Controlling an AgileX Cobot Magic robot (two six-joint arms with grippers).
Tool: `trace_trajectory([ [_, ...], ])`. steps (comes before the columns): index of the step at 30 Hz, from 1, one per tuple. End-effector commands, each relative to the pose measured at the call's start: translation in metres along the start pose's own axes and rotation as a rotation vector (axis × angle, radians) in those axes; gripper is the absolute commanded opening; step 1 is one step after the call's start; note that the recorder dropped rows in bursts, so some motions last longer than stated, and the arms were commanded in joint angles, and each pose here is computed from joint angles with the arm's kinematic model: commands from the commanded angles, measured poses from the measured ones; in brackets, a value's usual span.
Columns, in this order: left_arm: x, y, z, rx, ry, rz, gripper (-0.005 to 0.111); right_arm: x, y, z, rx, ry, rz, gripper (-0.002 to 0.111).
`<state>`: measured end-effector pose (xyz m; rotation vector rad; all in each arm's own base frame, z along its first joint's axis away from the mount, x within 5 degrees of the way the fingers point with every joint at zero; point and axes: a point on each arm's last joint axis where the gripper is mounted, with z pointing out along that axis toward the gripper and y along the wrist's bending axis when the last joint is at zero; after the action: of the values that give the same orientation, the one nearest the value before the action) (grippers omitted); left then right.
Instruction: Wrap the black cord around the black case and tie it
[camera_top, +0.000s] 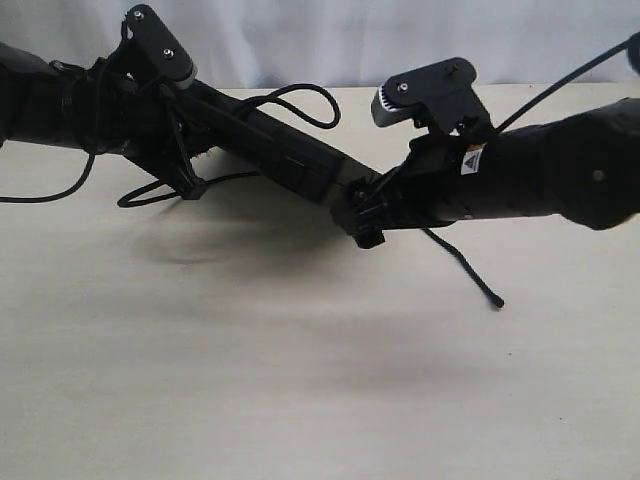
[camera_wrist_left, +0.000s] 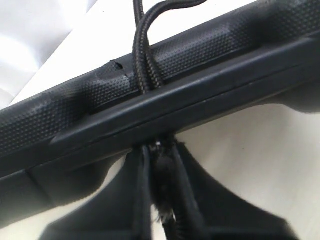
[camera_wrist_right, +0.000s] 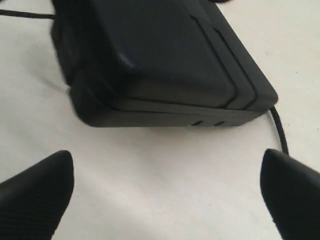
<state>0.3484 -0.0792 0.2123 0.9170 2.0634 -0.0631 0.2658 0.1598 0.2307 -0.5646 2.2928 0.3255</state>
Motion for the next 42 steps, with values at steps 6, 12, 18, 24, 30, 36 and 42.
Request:
trace_trajectory([
  [6,-0.003,0.002,-0.001,-0.017,-0.009,-0.018,0.0,-0.061,0.018,-0.044,-0.08,-0.147,-0.049,0.094],
  [12,-0.003,0.002,0.0,-0.013,-0.01,-0.018,0.0,-0.12,-0.019,-0.017,-0.047,-0.005,-0.039,0.093],
  [18,-0.003,0.001,0.0,-0.01,-0.011,-0.018,0.0,-0.139,-0.04,0.058,-0.035,0.095,-0.105,0.088],
  [24,-0.003,0.002,-0.001,-0.015,-0.01,-0.02,0.0,-0.138,-0.053,0.112,0.028,0.12,-0.199,0.088],
  [30,-0.003,0.002,-0.001,-0.016,-0.012,-0.027,0.0,-0.14,-0.059,0.129,0.079,0.06,-0.22,0.087],
  [36,-0.003,0.002,-0.001,-0.016,-0.012,-0.027,0.0,-0.139,-0.06,0.14,0.085,0.009,-0.203,0.079],
  [42,-0.003,0.002,-0.001,-0.016,-0.012,-0.027,0.0,-0.138,-0.061,0.154,0.089,-0.05,-0.169,0.076],
])
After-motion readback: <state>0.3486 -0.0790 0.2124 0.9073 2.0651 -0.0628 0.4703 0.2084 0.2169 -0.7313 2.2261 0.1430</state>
